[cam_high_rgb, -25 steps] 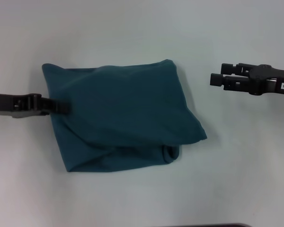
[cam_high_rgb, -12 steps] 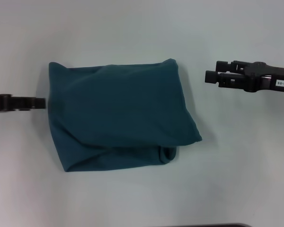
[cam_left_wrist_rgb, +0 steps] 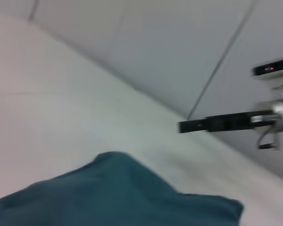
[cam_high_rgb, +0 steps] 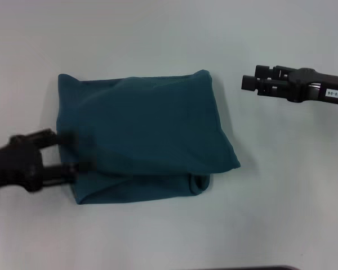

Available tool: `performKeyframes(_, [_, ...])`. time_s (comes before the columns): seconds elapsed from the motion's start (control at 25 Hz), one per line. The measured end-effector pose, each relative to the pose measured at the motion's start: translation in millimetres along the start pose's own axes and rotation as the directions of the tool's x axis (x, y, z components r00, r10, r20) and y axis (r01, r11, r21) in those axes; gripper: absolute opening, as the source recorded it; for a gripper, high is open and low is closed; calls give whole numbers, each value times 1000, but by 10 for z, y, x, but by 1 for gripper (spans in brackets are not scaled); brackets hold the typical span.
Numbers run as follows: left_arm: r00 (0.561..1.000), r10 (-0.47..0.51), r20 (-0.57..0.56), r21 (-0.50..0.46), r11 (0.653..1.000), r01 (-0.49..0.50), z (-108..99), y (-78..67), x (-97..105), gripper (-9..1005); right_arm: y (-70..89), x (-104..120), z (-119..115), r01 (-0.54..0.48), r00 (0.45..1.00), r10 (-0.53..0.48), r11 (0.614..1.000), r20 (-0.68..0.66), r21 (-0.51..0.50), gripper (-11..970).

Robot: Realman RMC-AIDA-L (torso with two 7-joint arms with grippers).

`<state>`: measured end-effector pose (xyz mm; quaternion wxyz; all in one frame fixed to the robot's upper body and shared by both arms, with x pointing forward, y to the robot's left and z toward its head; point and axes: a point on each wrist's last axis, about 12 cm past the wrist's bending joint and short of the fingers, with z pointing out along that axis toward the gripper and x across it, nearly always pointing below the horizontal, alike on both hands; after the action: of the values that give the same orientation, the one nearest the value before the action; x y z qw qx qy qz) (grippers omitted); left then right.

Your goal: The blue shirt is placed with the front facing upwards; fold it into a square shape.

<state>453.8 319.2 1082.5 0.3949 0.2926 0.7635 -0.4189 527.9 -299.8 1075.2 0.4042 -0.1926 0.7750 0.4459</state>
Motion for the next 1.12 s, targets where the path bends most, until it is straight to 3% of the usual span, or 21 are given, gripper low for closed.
performKeyframes(0.12, [997,52,63,31,998,-54,82,-33,179,861,-6,0,-7,-2,1000,2,1000,14,6,852])
performKeyframes(0.28, [983,133,126,1,991,-134,97,-64,362,860,-24,31,-7,-13,1000,12,1000,18,21,852])
performKeyframes(0.52, [947,277,161,-150,955,-254,10,-138,716,860,-30,70,5,-20,1000,19,999,21,25,851])
performKeyframes(0.8, [905,376,197,-326,896,-301,13,-267,1056,860,-44,84,17,-43,999,42,999,24,32,851])
performKeyframes(0.96, [885,420,199,-371,869,-329,98,-371,1195,859,-59,51,11,-62,998,61,997,36,38,851])
performKeyframes(1.12, [885,418,206,-375,869,-323,142,-454,1278,859,-78,4,20,-100,994,98,994,37,45,851])
